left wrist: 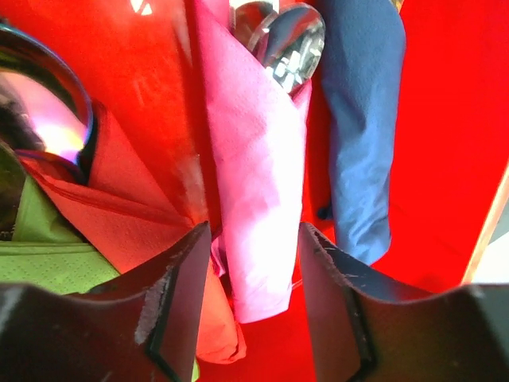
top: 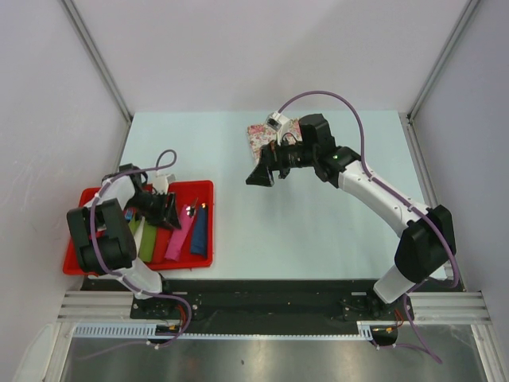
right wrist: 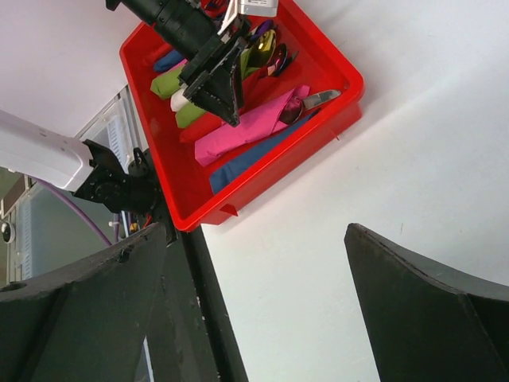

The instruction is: Place the utensils on the paper napkin and roll it up

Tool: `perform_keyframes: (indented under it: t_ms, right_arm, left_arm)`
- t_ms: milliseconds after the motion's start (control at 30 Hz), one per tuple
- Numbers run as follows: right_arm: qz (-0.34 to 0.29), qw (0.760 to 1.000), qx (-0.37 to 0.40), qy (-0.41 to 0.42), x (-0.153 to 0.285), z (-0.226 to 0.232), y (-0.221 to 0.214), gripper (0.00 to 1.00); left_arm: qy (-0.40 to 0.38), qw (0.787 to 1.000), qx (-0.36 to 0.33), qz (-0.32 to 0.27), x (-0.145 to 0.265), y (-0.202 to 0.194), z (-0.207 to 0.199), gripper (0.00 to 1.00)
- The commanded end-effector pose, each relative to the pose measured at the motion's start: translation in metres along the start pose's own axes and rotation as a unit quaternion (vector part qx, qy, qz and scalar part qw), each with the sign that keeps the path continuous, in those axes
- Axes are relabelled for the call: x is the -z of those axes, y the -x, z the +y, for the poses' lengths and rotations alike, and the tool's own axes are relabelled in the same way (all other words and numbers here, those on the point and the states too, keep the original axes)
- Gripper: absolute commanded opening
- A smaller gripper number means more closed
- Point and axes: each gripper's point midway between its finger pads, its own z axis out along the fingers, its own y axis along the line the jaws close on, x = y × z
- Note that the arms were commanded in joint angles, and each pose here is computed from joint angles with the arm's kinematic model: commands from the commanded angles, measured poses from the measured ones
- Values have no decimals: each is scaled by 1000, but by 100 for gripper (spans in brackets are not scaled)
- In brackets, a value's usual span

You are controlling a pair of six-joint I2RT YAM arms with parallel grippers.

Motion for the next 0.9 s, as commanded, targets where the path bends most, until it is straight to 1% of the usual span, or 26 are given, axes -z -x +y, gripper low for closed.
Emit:
perform_keyframes:
  t_ms: [0,33,67,100,133,167,200,233,267,333,367,433,467,500,533,567,600,633,667,700,733,767,833,867]
  right_arm:
    - [-24,999,40,10,5,7,22,100]
    - [-23,999,41,7,5,6,22,100]
    - [-25,999,41,2,7,3,23,100]
    - [-24,999,43,-2,7,1,22,100]
    - [-26,999,41,-12,10,-5,23,100]
    - [-29,999,40,-18,12,-10,24,100]
    - [-32,998,41,-24,13,-13,26,100]
    - [-37,998,39,-37,18,-22,29,100]
    - [-42,997,39,-45,20,-26,32,100]
    - [-55,995,47,-67,29,-36,39,100]
    - [-61,994,46,-82,37,-46,42,100]
    - [-69,991,45,-106,48,-57,46,100]
    - [-78,988,43,-124,58,-68,50,99]
    - [-82,986,43,-138,64,-75,51,100]
    - [-89,982,41,-164,72,-86,52,100]
    - [-102,976,42,-188,87,-95,57,100]
    - [-112,972,42,-205,97,-102,60,100]
    - [-117,967,38,-222,106,-111,60,100]
    - [-122,964,33,-234,115,-114,57,100]
    - [-131,957,16,-259,133,-129,56,100]
    - [-136,954,7,-268,141,-134,54,100]
    - [-137,951,-2,-278,150,-138,44,100]
    - [-149,939,-15,-311,176,-155,34,100]
    - [-149,936,-23,-318,182,-159,25,100]
  left_arm:
    - [-23,994,-97,-48,25,14,-23,57]
    - [-35,991,-108,-68,31,21,-31,63]
    - [-23,987,-129,-96,45,34,-38,66]
    - [-14,983,-144,-112,51,44,-40,67]
    - [-2,979,-159,-125,59,52,-44,72]
    - [24,974,-178,-137,70,67,-52,75]
    - [48,966,-194,-165,82,82,-57,80]
    - [60,961,-199,-185,91,92,-63,99]
    - [70,954,-199,-214,106,110,-75,100]
    - [78,948,-203,-234,120,127,-89,100]
    - [78,941,-211,-254,132,142,-106,100]
    - [85,938,-209,-262,138,159,-116,100]
    - [77,931,-214,-286,152,174,-137,100]
    - [87,928,-206,-299,157,184,-139,100]
    - [93,928,-199,-301,153,193,-145,100]
    - [99,919,-197,-327,166,208,-156,100]
    - [113,914,-199,-335,169,215,-157,100]
    - [111,910,-209,-341,167,222,-169,100]
    - [116,900,-213,-363,174,232,-177,100]
    - [119,897,-215,-368,173,237,-181,100]
    - [127,894,-219,-370,169,240,-187,100]
    - [127,896,-213,-369,160,245,-189,99]
    - [120,904,-204,-357,142,246,-195,100]
    - [114,914,-188,-342,125,245,-193,100]
